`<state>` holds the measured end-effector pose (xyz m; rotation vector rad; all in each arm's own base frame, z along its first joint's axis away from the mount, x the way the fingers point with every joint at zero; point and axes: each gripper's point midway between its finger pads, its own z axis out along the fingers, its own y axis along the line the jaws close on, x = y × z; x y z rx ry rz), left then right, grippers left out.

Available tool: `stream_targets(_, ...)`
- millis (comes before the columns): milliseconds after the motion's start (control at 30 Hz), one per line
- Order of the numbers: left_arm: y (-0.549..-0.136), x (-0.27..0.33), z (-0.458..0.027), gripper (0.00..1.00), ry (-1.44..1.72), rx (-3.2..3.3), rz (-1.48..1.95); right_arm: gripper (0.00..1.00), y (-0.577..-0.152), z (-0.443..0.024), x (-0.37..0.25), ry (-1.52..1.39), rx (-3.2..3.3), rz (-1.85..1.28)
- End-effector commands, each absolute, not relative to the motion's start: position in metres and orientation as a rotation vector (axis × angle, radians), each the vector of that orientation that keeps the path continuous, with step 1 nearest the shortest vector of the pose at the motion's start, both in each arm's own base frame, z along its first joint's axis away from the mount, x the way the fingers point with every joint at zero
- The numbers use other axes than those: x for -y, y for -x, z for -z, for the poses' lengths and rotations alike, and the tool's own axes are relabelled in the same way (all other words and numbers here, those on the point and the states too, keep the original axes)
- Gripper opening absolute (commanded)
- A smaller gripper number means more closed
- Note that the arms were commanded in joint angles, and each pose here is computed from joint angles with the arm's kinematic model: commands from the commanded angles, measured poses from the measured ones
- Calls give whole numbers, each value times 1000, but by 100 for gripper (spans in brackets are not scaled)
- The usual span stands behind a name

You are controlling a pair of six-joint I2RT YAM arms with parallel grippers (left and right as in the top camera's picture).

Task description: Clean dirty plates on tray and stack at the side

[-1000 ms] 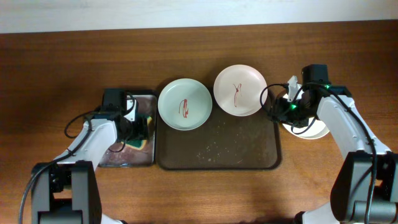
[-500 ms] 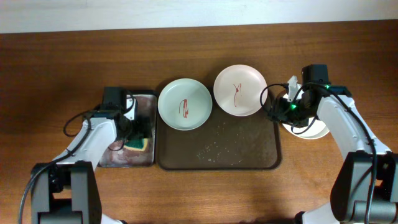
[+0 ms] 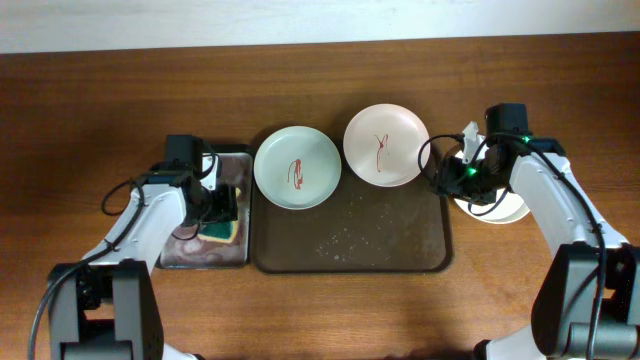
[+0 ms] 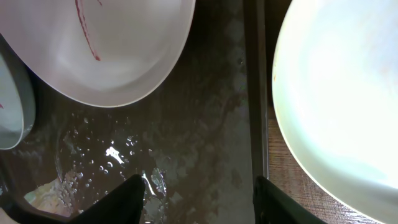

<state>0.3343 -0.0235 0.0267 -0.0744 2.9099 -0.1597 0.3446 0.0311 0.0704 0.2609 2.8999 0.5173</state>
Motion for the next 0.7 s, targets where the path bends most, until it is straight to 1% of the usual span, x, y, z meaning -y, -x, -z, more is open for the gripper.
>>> stream_targets(0,-327,33,-22,60,43,-2903,190,57,-352,-84,-35,-229,-2859,-526)
stream_targets(33,-325,35,-19,50,30,-2904,191,57,-352,-84,-35,-229,-2859,-526)
stream_targets(67,-324,39,-18,44,16,-2905,192,57,-352,-84,-35,-228,-2859,-529)
stream_targets(100,-324,40,-16,40,7,-2909,192,57,-351,-85,-37,-226,-2858,-543)
stream_targets(133,-324,40,-16,30,7,-2910,183,57,-351,-85,-37,-224,-2858,-549)
stream_targets(167,-324,40,-16,11,7,-2911,182,57,-351,-86,-40,-220,-2856,-563)
stream_targets(200,-324,40,-16,0,16,-2911,184,57,-351,-86,-44,-205,-2855,-579)
stream_targets(267,-324,40,-16,0,39,-2912,186,57,-351,-88,-58,-147,-2852,-604)
stream_targets(400,-323,32,-15,0,107,-2917,126,57,-362,-102,-109,89,-2772,-677)
stream_targets(533,-323,32,-15,0,107,-2916,127,59,-376,-140,-156,281,-2686,-651)
stream_targets(600,-323,32,-15,0,107,-2915,127,61,-382,-152,-175,328,-2653,-656)
stream_targets(667,-323,32,-15,0,107,-2915,127,61,-391,-151,-182,289,-2650,-594)
